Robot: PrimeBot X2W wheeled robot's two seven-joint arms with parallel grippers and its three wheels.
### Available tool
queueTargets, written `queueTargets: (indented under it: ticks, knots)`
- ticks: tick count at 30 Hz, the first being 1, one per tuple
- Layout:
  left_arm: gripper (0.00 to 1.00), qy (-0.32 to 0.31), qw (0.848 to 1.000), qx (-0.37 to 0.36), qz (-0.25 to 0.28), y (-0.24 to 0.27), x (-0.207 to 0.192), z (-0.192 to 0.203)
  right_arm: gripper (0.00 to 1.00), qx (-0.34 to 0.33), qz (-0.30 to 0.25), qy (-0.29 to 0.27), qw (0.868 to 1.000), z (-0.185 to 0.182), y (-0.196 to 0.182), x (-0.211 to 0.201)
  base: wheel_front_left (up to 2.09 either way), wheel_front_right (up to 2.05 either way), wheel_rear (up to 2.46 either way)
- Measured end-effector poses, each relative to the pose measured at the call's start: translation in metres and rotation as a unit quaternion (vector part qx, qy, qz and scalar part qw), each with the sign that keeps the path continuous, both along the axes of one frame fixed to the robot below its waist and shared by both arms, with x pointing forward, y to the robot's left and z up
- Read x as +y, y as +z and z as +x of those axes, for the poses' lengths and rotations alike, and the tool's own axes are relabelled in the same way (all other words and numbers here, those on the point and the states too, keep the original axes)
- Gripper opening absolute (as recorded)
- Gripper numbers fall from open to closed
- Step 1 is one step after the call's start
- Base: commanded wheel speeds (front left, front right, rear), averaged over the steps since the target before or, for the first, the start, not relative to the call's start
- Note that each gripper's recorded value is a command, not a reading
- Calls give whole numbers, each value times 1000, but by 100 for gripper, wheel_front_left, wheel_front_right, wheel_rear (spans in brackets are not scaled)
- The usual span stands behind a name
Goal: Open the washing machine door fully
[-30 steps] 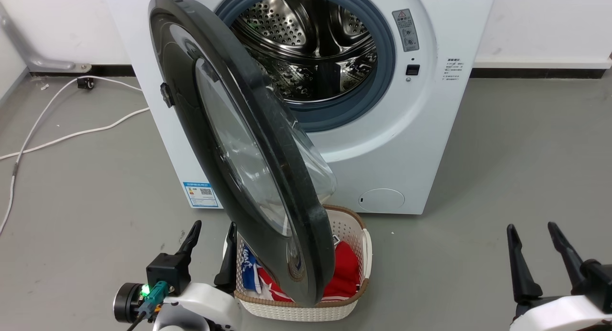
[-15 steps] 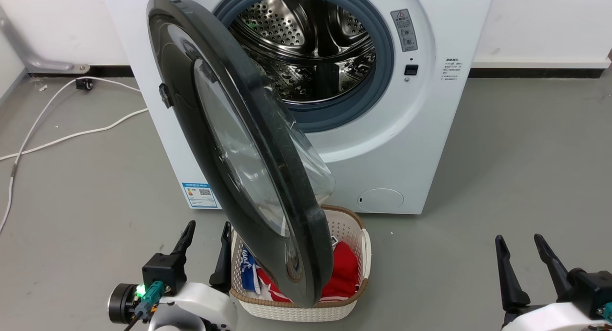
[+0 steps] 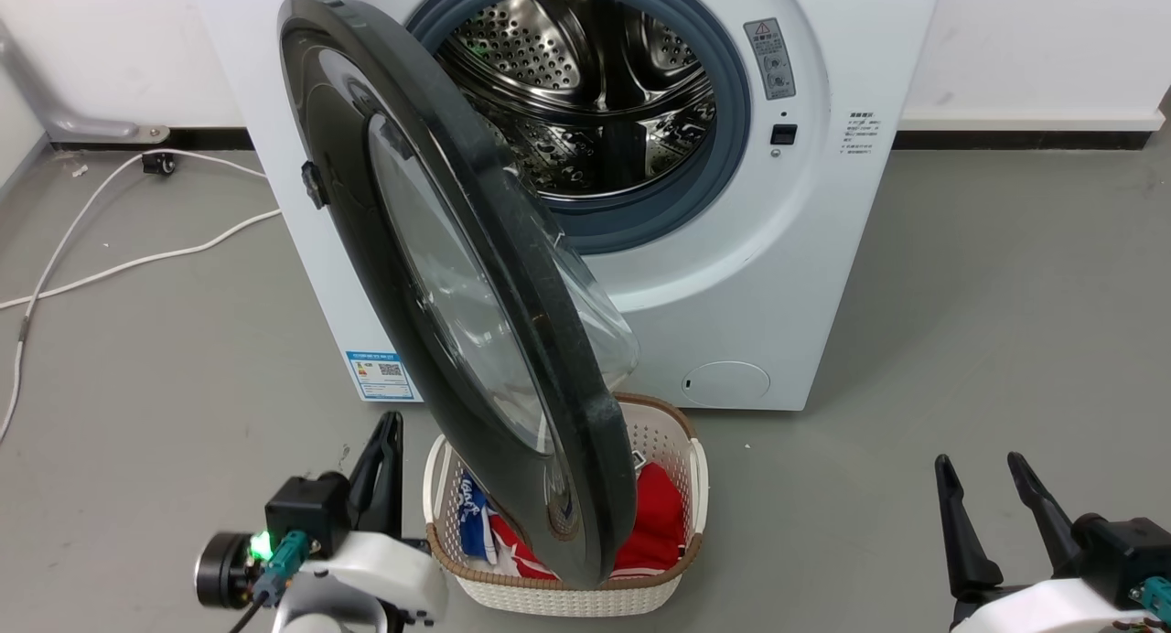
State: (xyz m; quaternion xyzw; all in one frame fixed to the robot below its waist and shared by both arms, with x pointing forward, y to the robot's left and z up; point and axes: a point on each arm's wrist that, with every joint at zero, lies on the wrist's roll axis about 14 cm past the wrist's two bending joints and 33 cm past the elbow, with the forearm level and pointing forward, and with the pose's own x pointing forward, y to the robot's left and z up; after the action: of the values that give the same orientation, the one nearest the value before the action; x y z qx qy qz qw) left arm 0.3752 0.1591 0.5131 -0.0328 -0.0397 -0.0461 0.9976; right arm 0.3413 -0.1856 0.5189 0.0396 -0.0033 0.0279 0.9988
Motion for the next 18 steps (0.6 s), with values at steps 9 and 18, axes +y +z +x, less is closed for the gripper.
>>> queueTargets:
  ticks: [9,18]
  knots:
    - [0,-6,989,-149,-7,100,-6,12,100,-1,4,3,1000,0,0,2,0,0,0]
    - [0,-64,927,-370,-17,262,-47,-25,100,-11,7,-6,1000,-2,1,-2,0,0,0]
